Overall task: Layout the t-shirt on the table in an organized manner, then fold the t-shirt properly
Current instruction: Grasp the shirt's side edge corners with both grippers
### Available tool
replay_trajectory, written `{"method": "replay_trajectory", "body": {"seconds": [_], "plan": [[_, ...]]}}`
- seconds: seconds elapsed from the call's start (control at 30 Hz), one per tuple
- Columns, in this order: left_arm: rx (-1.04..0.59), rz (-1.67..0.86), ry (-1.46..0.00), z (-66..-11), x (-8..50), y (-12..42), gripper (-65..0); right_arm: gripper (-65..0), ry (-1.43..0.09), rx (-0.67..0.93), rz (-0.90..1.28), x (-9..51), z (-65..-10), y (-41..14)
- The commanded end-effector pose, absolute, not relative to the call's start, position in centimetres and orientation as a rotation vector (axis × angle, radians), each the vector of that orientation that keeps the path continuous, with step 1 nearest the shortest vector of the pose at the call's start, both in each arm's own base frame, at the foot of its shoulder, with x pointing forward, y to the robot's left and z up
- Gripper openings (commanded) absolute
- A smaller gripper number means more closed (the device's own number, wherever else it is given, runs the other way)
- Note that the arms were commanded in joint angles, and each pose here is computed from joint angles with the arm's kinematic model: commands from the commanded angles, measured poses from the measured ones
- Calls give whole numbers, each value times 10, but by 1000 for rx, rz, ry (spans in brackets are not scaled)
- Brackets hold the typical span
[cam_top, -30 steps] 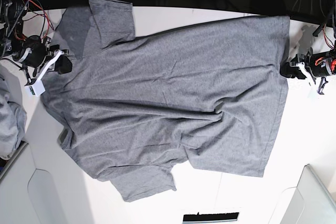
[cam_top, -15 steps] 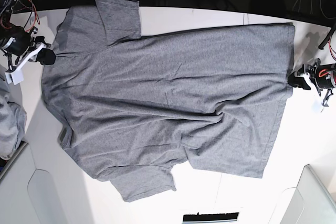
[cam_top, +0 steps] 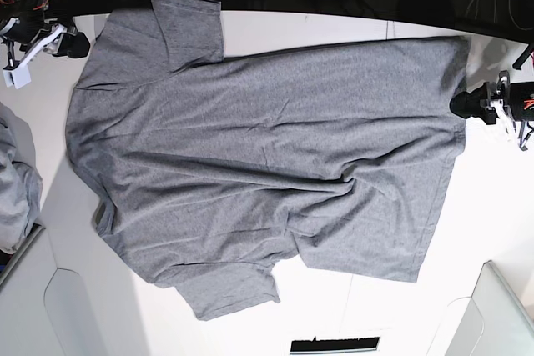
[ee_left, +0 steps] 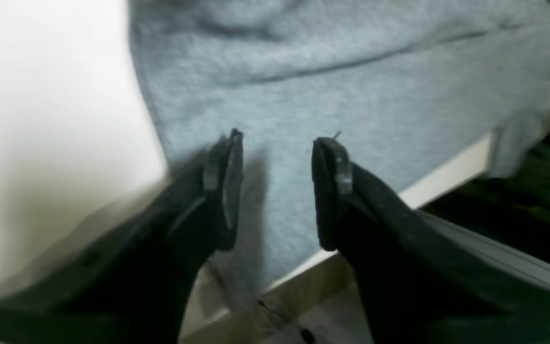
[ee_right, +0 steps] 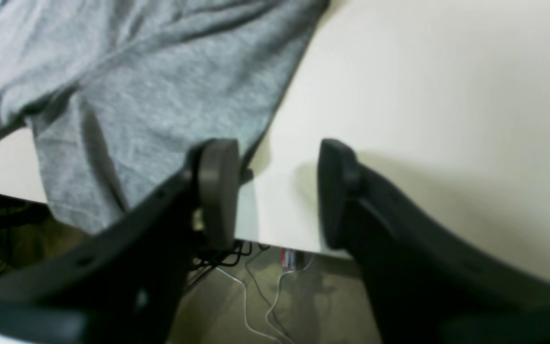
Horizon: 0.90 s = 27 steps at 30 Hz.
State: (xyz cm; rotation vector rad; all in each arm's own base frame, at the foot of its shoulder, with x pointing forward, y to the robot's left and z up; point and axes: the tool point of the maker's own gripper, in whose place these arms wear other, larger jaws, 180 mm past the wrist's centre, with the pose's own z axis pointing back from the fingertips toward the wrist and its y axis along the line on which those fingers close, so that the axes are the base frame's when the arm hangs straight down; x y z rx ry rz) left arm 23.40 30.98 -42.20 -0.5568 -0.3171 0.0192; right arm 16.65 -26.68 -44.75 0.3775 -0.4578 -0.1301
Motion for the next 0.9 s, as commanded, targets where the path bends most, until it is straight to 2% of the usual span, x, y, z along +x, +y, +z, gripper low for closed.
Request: {"method": "replay_trajectory", "body": {"seconds": [0.0,0.2,0.47,0.63,0.77,0.87], "plan": [[-550,9,-343,-410,240,318,-376,-374,-490,372,-106,174,-439,-270],[-551,17,-303,-420,222,316,-376,-374,-421,398,-25,168,-456,-241],[-572,50,-249,-432,194,313,-376,-374,-419,464,-19,168,-463,-211],[-578,80,-277,-428,195,318,-376,-377,-418,499,-35,166,-465,-198],[-559,131,-361,-414,207,337,-377,-464,-419,502,-38,167,-465,-197],[-521,150,-373,-413,203,351,-376,-472,-422,502,-36,168,-464,-197]]}}
